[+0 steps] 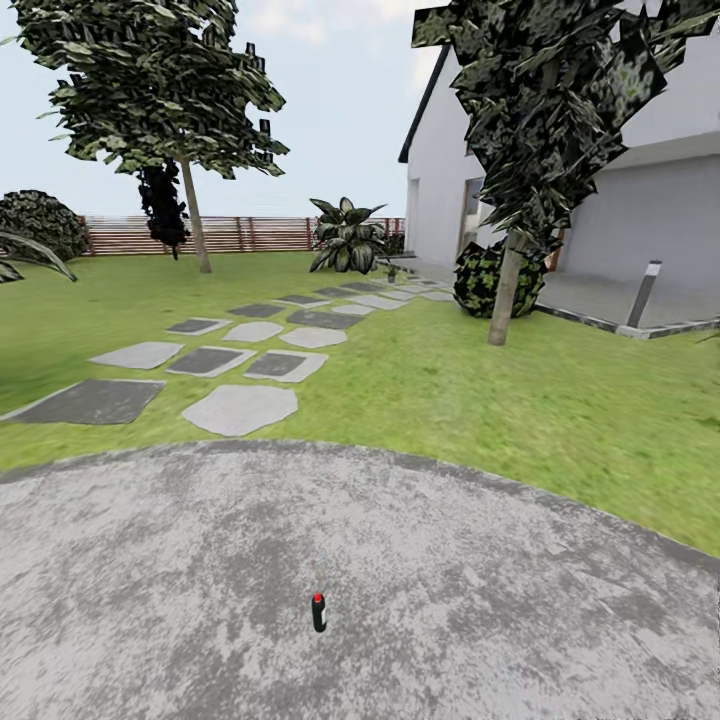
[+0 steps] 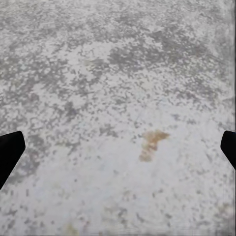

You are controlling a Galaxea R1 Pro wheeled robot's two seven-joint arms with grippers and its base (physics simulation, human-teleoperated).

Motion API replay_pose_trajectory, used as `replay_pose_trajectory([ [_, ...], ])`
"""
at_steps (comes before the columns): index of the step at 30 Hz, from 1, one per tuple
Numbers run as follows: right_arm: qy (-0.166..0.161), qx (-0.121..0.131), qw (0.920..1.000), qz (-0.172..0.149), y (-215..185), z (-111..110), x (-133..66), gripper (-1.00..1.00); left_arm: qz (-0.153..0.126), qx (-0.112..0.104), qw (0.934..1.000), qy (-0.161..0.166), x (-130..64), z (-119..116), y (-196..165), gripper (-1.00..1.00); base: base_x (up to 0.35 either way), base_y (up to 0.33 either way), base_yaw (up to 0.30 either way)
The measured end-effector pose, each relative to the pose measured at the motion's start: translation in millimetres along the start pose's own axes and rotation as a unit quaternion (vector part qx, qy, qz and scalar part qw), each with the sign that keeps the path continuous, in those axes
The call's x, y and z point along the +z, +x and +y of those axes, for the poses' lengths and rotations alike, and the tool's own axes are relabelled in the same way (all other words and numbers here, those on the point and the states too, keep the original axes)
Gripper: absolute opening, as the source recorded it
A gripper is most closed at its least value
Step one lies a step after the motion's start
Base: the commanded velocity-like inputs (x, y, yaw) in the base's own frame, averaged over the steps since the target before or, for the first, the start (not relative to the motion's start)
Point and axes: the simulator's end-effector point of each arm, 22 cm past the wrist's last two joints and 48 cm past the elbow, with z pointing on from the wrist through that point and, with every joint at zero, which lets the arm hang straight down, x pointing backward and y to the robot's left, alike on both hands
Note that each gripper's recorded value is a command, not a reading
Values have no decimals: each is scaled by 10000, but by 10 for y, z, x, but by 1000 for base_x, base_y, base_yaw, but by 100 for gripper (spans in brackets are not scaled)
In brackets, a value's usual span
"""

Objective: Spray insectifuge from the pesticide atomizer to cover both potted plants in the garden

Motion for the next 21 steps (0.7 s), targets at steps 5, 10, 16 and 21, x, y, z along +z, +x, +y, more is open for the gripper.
replay_pose_trajectory([
  [5,9,-10,9991,-423,-435,-10,102,100,-444,22,9989,139,166,-169,-631,100,0,0,-6],
  [10,41,8,9895,-1441,-1745,-37,438,100,-1142,104,9931,227,362,-293,-1771,100,0,0,0],
  [16,140,75,9832,-1819,-2799,-116,751,100,-1222,166,9921,229,430,-327,-2241,100,0,0,0],
  [21,212,68,9893,-1441,-2823,-195,858,100,-1238,178,9920,196,432,-285,-2262,100,0,0,0],
])
